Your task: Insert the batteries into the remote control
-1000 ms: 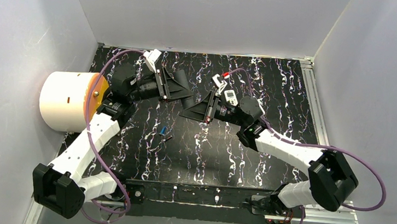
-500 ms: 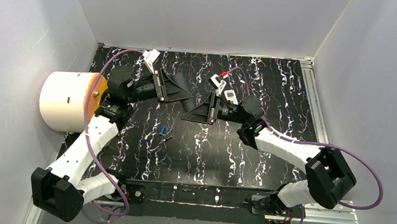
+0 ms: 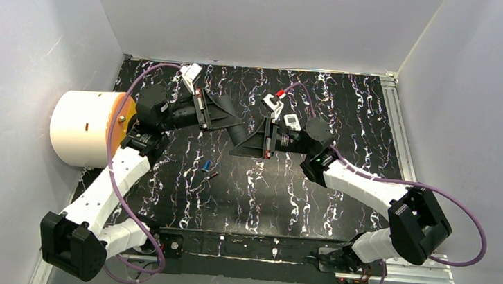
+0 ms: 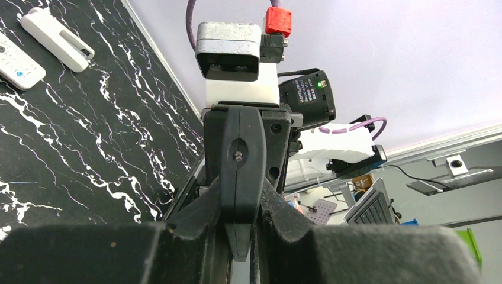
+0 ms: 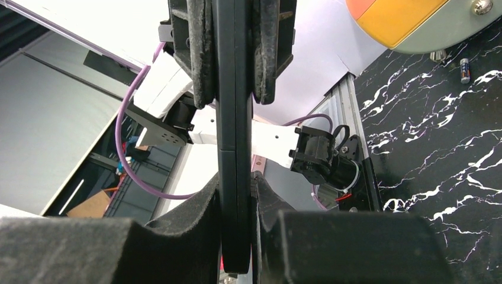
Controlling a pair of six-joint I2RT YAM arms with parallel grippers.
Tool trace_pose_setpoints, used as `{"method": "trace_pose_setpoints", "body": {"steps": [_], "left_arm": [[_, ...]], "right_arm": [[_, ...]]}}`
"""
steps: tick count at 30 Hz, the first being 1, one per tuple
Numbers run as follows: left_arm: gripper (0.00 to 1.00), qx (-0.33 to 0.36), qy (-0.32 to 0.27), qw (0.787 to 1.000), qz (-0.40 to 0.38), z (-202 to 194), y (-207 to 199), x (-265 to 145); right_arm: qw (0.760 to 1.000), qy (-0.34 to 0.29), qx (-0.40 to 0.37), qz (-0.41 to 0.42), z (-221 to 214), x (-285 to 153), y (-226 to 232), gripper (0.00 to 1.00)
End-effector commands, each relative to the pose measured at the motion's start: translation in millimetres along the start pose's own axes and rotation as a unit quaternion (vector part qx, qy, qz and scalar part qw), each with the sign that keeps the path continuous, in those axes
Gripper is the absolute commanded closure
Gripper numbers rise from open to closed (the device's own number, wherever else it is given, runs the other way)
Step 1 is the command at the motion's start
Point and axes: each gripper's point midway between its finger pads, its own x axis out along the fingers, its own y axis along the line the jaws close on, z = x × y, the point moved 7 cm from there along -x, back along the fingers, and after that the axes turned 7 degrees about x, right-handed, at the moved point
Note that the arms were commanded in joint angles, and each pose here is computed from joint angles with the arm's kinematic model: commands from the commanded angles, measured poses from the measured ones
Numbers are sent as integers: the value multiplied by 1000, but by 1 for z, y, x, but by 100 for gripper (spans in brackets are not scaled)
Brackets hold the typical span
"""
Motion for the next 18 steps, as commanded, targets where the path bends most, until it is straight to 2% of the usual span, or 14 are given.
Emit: {"method": "trace_pose_setpoints", "body": {"steps": [1,4,6,8,14,18], "left_arm": [[100,39,-17,999,-27,6,-16,-5],[100,41,-24,999,-24,6,-16,-5],[100,37,-32,999,-18,7,-15,-5],[100,31,-42,999,-13,8,-14,-5],[100,-11,-75,997,12,7,-6,-5],[100,-46,-106,993,24,7,1,-6]], "right_arm": [[1000,12,-21,1,1,1,8,71],[999,-4,-33,-14,4,1,6,50],[998,-30,-41,-23,7,0,5,31],[996,-61,-53,-25,10,-1,5,24],[982,-177,-59,-10,25,-6,19,24],[975,-220,-33,-10,30,-4,18,31]]}}
